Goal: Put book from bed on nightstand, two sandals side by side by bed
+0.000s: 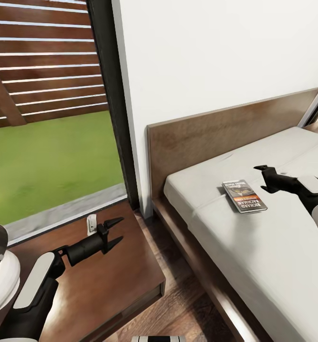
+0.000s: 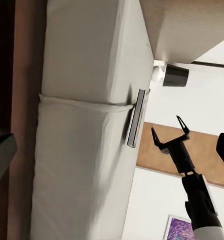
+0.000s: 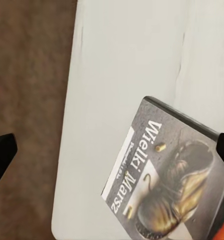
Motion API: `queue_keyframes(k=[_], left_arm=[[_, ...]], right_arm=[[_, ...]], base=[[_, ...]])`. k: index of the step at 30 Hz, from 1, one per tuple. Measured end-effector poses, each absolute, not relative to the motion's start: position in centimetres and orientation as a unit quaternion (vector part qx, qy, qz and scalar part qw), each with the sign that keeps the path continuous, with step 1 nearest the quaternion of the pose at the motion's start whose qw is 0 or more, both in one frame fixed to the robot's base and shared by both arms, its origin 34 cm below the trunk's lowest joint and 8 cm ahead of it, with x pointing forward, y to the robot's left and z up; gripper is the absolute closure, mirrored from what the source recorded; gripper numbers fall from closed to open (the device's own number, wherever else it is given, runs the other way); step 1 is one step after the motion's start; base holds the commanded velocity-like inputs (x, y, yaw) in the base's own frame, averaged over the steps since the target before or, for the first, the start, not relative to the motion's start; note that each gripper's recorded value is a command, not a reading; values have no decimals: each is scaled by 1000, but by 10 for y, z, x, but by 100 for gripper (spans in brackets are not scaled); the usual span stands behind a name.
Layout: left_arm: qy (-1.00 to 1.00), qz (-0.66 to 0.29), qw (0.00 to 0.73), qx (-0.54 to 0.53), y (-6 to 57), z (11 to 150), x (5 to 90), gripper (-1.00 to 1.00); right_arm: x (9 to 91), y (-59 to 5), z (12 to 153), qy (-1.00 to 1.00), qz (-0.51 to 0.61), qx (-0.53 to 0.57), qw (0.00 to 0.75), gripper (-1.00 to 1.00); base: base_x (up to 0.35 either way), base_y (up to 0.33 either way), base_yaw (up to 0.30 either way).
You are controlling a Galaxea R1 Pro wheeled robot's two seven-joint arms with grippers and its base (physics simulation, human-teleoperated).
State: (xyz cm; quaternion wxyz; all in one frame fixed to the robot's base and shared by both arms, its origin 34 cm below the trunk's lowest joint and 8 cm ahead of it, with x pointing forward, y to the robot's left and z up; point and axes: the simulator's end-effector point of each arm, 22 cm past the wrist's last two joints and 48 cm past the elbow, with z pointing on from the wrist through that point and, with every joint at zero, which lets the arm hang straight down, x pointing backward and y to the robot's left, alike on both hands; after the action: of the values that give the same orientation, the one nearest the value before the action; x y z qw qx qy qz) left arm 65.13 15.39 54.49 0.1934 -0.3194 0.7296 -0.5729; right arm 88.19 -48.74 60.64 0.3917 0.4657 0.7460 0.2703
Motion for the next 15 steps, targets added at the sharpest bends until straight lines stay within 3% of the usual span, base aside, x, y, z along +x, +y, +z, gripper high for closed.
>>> queue_keyframes(k=[15], left_arm=[[730,-573,193,-320,154,544,651,-100]], right_arm=[[878,-492,599,760,247,456,392,-100]], base=[[0,0,0]])
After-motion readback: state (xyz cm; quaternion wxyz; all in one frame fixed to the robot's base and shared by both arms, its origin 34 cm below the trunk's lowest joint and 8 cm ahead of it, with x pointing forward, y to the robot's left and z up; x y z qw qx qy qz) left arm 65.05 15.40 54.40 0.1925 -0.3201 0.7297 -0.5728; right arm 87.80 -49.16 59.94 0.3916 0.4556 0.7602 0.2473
